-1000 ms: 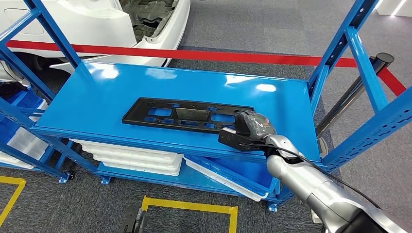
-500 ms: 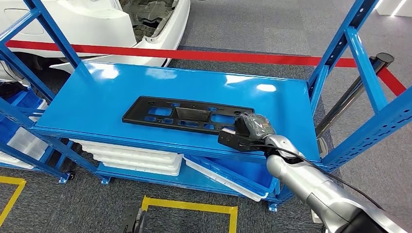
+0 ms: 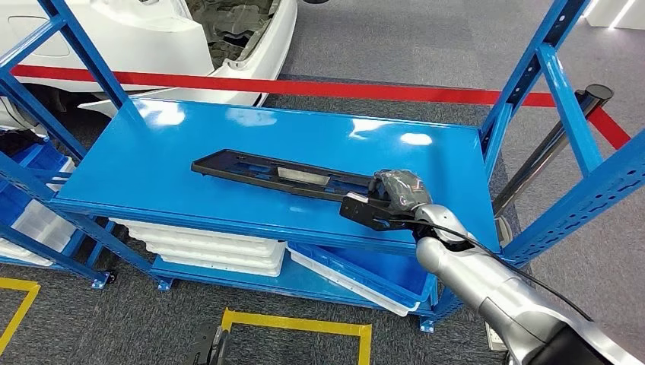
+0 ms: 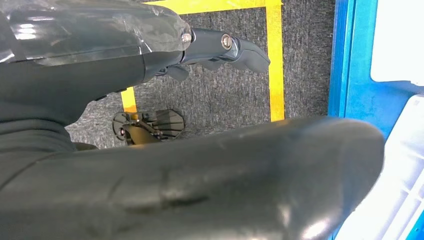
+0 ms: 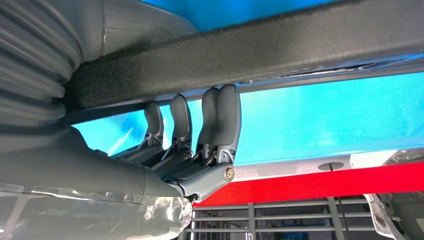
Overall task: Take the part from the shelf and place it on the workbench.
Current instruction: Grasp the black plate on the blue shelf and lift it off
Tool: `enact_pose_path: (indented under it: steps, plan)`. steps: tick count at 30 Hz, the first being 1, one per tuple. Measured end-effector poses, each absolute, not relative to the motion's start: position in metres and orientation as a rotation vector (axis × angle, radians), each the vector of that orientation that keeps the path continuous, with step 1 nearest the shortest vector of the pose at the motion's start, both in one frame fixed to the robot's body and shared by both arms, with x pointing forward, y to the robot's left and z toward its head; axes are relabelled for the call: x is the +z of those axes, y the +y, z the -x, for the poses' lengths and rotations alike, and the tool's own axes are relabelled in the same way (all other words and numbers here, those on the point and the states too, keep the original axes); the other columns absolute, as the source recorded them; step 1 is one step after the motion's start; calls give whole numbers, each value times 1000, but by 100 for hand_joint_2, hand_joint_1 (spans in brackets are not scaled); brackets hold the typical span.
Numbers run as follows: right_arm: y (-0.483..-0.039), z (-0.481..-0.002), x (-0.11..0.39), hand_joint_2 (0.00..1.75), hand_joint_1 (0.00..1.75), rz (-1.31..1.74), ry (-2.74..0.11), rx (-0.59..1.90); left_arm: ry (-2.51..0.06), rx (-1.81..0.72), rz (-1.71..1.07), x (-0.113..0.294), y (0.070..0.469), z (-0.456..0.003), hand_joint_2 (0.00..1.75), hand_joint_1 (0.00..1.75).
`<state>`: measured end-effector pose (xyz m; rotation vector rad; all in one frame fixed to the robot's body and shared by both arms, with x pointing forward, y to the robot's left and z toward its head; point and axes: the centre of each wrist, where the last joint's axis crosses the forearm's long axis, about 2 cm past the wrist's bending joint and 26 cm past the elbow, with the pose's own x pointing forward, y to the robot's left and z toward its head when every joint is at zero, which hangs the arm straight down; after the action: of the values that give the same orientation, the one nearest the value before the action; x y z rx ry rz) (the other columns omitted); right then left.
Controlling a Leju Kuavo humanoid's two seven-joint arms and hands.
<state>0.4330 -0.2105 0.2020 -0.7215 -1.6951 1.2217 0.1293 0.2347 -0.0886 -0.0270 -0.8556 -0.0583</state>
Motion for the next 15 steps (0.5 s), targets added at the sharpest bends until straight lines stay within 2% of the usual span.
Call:
enact_pose_path:
  steps: [4,8,15]
  plan:
    - [-211,-433,202,175,165,723,-1695,1220,-855,-62,31,-89,235,-129,0,0]
    - [-211,-434,203,175,175,725,-1697,1220,-854,-64,32,-89,235,-129,0,0]
    - [-210,-435,209,175,175,755,-1701,1241,-853,-61,31,-89,235,-129,0,0]
